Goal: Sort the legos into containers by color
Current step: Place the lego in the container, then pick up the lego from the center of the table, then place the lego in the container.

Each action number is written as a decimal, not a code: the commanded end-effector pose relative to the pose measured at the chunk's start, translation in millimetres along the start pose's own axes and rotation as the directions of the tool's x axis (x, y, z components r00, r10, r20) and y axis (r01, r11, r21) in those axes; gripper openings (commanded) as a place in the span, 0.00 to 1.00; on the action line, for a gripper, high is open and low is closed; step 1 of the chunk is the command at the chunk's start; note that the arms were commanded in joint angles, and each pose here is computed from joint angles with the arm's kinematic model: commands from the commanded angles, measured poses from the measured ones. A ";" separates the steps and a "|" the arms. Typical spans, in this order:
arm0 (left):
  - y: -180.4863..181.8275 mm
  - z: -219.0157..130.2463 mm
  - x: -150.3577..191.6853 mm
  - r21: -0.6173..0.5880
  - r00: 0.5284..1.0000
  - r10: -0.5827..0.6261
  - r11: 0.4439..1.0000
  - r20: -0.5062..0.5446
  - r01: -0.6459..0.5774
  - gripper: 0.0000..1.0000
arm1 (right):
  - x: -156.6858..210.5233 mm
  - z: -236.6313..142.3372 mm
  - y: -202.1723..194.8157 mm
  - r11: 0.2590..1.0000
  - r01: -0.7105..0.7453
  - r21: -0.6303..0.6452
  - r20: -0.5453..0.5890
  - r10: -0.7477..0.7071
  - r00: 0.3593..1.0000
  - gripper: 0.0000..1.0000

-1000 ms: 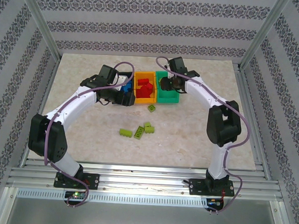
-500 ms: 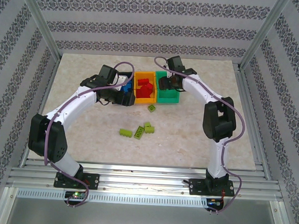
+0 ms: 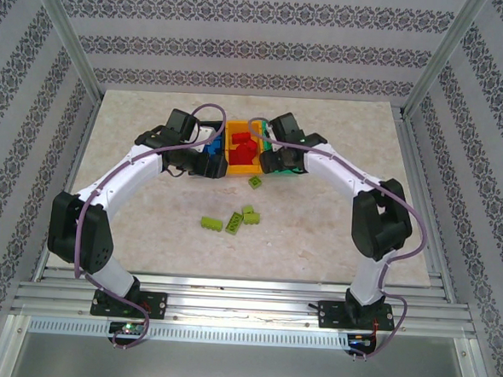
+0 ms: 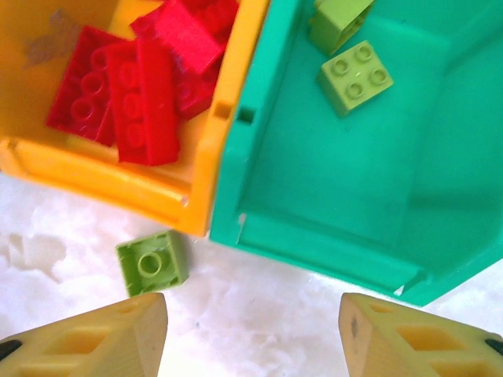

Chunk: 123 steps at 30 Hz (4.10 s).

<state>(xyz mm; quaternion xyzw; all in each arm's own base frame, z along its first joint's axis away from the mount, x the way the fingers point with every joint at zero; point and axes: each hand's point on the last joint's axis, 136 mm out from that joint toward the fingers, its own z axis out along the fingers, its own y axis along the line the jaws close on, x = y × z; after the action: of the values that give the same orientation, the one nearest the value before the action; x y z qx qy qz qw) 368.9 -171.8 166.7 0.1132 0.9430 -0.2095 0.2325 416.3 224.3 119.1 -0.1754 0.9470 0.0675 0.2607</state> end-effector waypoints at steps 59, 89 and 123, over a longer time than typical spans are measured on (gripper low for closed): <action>0.0 -7.6 -2.7 0.007 1.000 -0.005 1.000 -0.010 0.005 0.86 | 43.5 94.5 57.8 0.996 0.040 -0.078 -0.133 -0.051 0.990 0.58; -1.4 -5.5 -1.5 0.021 1.000 -0.011 1.000 -0.017 0.012 0.86 | 26.8 35.4 58.5 0.995 0.042 -0.089 -0.035 -0.045 0.998 0.28; -0.6 -4.8 -2.0 0.016 1.000 -0.010 1.000 -0.019 0.010 0.86 | -79.9 32.0 -55.3 0.979 -0.181 -0.089 0.109 0.191 0.976 0.47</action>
<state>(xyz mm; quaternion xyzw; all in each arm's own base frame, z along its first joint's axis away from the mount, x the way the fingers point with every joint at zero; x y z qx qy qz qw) 364.3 -174.7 165.9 0.1151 0.9436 -0.2193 0.2198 516.6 206.0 129.0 -0.0912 0.9387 0.1332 0.3044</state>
